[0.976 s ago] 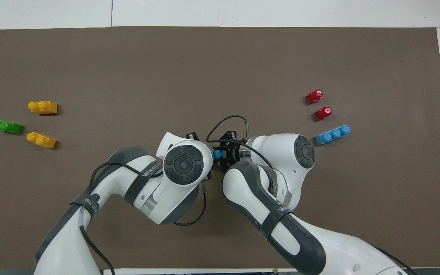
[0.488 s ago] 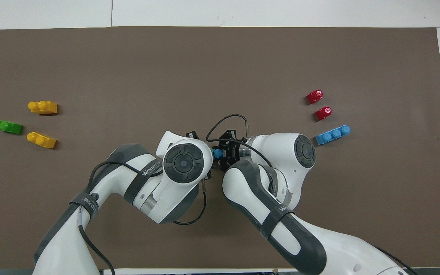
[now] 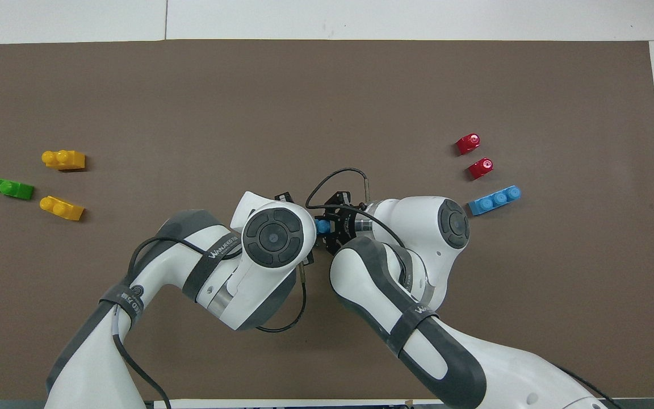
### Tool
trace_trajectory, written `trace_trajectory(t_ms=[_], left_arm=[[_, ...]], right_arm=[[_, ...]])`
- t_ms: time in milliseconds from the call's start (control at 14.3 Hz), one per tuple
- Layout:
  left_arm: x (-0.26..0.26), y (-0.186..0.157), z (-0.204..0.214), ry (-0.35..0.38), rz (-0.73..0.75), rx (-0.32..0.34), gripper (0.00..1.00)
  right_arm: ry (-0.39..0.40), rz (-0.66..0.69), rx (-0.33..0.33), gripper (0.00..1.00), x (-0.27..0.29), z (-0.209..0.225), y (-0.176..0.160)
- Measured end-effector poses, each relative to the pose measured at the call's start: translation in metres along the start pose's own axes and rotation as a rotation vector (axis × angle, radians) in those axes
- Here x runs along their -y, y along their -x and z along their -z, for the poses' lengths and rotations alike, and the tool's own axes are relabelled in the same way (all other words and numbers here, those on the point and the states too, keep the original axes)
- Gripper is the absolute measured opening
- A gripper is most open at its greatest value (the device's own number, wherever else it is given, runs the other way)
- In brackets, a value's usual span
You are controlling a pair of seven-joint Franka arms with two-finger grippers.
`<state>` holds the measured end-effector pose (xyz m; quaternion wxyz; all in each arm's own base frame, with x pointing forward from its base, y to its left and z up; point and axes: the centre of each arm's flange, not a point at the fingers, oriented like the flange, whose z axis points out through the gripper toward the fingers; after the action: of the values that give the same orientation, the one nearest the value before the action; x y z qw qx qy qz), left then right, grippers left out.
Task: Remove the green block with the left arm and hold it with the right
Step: 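Hold both bricks and pull the grippers apart to separate them, then carry the green brick with the left gripper while the right carries blue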
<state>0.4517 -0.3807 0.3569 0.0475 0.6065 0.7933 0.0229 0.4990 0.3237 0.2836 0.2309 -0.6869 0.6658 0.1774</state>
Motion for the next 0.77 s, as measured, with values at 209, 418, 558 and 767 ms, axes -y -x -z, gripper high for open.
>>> trace_trajectory(t_ms=[209,418,558,767], left_arm=[[-0.002,0.001,0.004,-0.001,0.001,-0.003,0.4],[-0.004,0.004,0.02,0.003,0.002,0.001,0.35],[-0.008,0.002,0.035,0.013,0.01,0.01,0.35],[-0.012,-0.004,0.053,0.02,0.021,0.014,0.35]], right_arm=[[-0.003,-0.006,0.004,0.35,0.001,0.001,0.0],[-0.007,-0.012,0.002,0.35,0.001,0.0,-0.002],[-0.003,-0.014,0.0,0.35,0.0,-0.003,-0.003],[-0.002,-0.015,-0.001,0.35,0.0,-0.004,-0.004]])
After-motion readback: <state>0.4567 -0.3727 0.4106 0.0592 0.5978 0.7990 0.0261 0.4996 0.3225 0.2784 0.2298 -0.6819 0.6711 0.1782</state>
